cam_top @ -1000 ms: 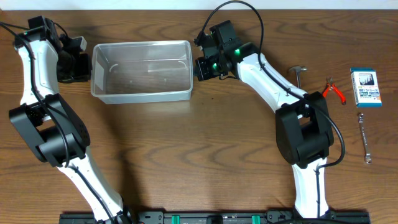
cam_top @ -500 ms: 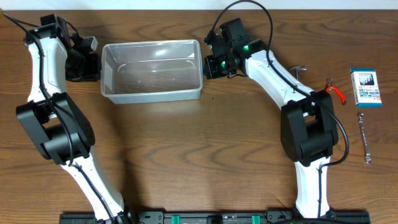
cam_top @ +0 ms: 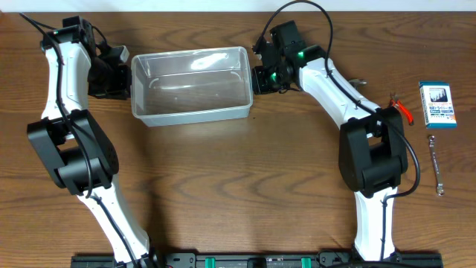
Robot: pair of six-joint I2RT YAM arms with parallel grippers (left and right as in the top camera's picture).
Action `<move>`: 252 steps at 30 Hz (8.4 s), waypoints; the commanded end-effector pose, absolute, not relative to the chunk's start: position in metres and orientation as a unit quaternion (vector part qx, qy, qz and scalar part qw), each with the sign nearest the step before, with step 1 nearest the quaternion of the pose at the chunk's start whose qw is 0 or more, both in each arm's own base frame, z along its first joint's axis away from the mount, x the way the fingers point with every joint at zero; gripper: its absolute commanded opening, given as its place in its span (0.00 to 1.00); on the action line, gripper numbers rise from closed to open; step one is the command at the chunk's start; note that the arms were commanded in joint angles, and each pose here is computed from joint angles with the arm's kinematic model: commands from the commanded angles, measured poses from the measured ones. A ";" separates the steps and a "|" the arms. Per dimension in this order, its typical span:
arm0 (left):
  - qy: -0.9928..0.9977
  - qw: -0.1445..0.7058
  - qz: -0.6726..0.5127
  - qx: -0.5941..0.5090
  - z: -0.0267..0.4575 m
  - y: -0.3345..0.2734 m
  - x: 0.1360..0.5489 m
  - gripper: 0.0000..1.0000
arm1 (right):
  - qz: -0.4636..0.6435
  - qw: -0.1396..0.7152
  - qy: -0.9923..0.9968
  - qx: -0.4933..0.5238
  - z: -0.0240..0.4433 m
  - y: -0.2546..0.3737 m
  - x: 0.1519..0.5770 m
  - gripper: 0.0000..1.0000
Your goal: Pack container
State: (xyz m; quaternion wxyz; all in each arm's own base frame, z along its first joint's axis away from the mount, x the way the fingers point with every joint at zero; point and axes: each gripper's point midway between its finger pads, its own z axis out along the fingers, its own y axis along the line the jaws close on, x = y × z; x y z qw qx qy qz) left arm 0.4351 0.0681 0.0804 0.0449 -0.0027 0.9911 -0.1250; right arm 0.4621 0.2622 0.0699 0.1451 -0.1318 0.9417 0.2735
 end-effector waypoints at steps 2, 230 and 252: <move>0.981 0.036 -0.188 0.020 0.078 0.035 0.434 0.06 | 0.305 0.165 0.925 -0.154 0.098 0.273 0.465 0.01; 0.958 0.082 -0.275 -0.029 0.122 0.024 0.442 0.06 | 0.086 0.008 0.987 -0.134 0.109 0.159 0.335 0.01; 0.958 0.075 -0.276 -0.030 0.122 0.024 0.439 0.06 | 0.095 0.053 0.985 -0.137 0.109 0.167 0.356 0.01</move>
